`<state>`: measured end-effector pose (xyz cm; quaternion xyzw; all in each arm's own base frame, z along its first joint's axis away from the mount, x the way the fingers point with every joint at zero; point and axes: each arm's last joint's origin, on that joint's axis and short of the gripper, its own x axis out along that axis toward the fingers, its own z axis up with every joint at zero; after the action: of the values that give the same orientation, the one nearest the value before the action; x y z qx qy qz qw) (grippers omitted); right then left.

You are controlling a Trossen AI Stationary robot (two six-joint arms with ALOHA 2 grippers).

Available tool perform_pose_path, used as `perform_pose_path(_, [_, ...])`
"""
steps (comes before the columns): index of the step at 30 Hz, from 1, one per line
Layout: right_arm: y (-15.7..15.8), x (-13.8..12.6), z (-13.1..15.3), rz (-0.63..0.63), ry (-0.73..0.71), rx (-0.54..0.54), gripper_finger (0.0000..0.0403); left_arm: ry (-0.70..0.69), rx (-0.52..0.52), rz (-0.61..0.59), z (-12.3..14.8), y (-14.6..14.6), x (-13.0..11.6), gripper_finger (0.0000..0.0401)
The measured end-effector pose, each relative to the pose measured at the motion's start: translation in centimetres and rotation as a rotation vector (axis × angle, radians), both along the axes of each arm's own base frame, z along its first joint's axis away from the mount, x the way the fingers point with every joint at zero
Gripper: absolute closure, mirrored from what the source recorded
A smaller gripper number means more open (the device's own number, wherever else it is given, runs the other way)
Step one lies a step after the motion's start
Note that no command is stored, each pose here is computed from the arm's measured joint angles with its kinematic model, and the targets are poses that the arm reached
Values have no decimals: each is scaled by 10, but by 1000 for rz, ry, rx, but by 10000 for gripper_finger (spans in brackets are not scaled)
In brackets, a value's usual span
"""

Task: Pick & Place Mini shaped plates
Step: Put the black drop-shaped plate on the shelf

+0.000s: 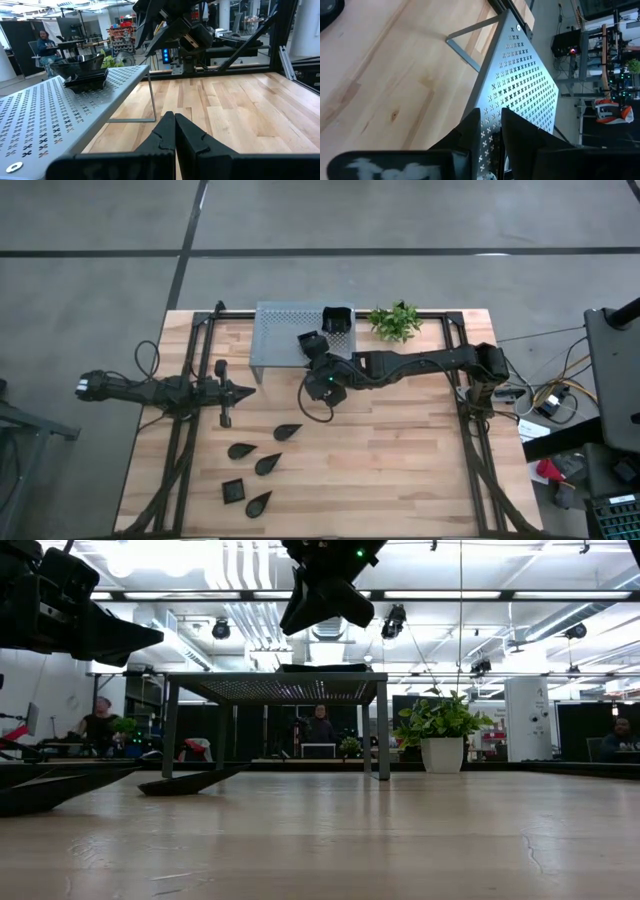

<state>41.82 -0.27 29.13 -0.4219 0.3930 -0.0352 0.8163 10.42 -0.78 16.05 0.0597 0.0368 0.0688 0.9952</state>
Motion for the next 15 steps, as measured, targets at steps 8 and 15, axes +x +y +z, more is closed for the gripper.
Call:
perform_pose_path(8, [-1,6,6,8,-82,-16,317,0,0,0,0,0,0,401])
perform_pose_path(15, [-6,10,13,68,-120,-117,312,0,0,0,0,0,0,401])
